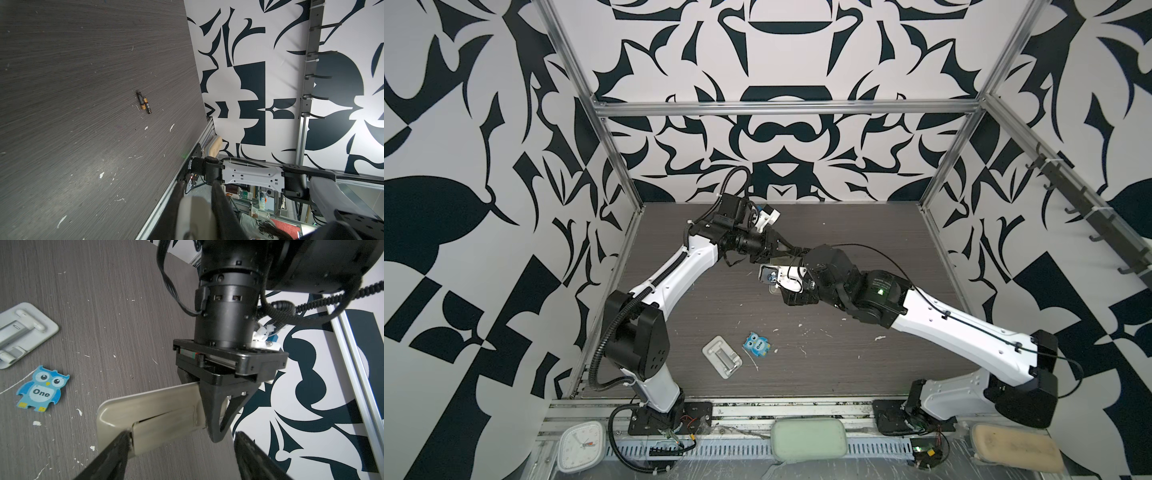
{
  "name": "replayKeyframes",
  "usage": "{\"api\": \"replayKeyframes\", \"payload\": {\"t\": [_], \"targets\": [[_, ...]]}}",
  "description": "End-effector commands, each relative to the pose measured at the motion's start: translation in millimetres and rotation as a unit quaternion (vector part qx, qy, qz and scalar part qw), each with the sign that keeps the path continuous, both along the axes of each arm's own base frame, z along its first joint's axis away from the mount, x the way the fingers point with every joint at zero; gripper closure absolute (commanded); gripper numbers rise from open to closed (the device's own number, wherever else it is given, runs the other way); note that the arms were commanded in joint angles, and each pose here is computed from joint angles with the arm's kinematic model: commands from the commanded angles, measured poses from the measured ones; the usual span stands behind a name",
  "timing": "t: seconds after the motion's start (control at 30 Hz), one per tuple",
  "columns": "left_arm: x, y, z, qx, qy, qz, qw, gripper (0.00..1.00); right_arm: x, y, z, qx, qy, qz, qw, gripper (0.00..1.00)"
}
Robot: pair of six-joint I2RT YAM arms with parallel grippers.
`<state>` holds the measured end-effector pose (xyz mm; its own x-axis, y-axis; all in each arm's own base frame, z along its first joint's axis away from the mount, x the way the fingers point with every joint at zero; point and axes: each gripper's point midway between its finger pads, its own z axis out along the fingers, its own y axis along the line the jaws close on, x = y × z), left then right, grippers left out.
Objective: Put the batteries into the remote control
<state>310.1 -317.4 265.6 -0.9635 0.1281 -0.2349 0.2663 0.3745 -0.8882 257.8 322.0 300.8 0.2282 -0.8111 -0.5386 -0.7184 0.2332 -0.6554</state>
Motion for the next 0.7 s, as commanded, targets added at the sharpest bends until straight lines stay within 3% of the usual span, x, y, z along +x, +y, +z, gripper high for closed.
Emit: {"api": "replayKeyframes", "payload": {"t": [0.0,0.67], "targets": [[-19.1,0.7,1.8,0.0,0.034,-0.031,0.999,1.0,28.7,-14.7,31.5,0.022,-0.059,-0.062,0.996,0.18],[-19.0,3.7,3.4,0.004,0.029,-0.025,0.999,1.0,24.8,-14.3,31.0,0.029,-0.052,-0.054,0.997,0.18]]}}
